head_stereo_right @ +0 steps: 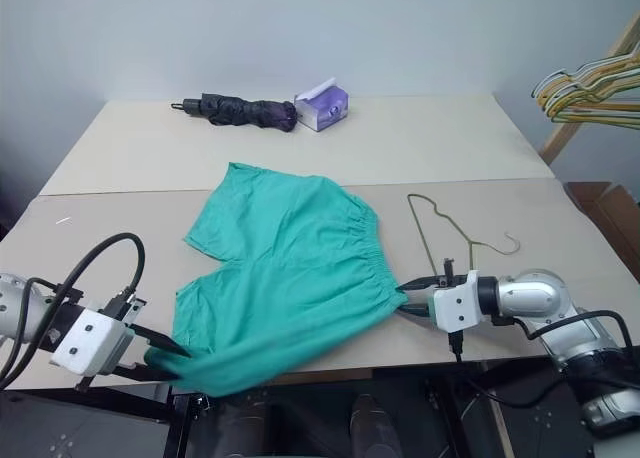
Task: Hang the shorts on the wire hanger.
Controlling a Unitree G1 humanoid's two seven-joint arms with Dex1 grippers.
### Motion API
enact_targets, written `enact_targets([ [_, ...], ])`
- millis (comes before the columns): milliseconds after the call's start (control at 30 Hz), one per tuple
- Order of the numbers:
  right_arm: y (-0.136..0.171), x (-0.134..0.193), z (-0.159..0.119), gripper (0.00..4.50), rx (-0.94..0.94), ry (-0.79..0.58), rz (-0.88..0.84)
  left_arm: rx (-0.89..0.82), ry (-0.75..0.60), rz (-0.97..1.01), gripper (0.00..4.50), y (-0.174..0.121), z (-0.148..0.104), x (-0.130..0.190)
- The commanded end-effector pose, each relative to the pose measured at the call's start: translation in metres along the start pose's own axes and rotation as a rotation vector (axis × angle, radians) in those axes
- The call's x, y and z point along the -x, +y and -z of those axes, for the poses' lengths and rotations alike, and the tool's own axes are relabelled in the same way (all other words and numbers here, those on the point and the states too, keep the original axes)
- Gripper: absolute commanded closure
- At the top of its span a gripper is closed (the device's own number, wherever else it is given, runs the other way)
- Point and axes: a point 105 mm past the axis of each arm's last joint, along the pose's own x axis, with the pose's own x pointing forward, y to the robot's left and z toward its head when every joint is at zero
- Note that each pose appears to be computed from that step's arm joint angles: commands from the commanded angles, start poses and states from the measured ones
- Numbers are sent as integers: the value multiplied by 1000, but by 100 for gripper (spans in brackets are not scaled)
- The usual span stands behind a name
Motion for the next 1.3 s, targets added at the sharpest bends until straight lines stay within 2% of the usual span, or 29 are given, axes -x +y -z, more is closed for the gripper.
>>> enact_targets([
  [33,-10,13,-16,153,-8,-21,22,-40,27,-36,202,9,-1,18],
  [167,-11,25,-17,6,-68,12,36,-30,26,-75,70,18,-2,37],
  [233,-17,38,-12,0,-167,55,92,-4,-7,-164,5,34,-6,52],
  [333,-30,56,-3,0,-332,113,212,52,-120,-292,2,59,-21,66],
  [433,-41,67,4,0,-469,178,339,102,-245,-366,2,77,-36,67],
  [600,-44,78,22,0,-635,369,468,163,-414,-422,2,99,-59,55],
  [700,-30,84,41,0,-799,559,484,195,-517,-416,2,113,-74,40],
  [900,-7,80,62,0,-1012,741,498,209,-541,-367,2,116,-80,23],
  [1000,-6,77,75,0,-1032,802,533,205,-546,-357,2,119,-82,22],
  [1100,-7,72,83,58,-1079,786,528,205,-552,-342,0,121,-83,20],
  [1300,-8,73,102,271,-1215,773,557,199,-566,-306,0,124,-87,17],
])
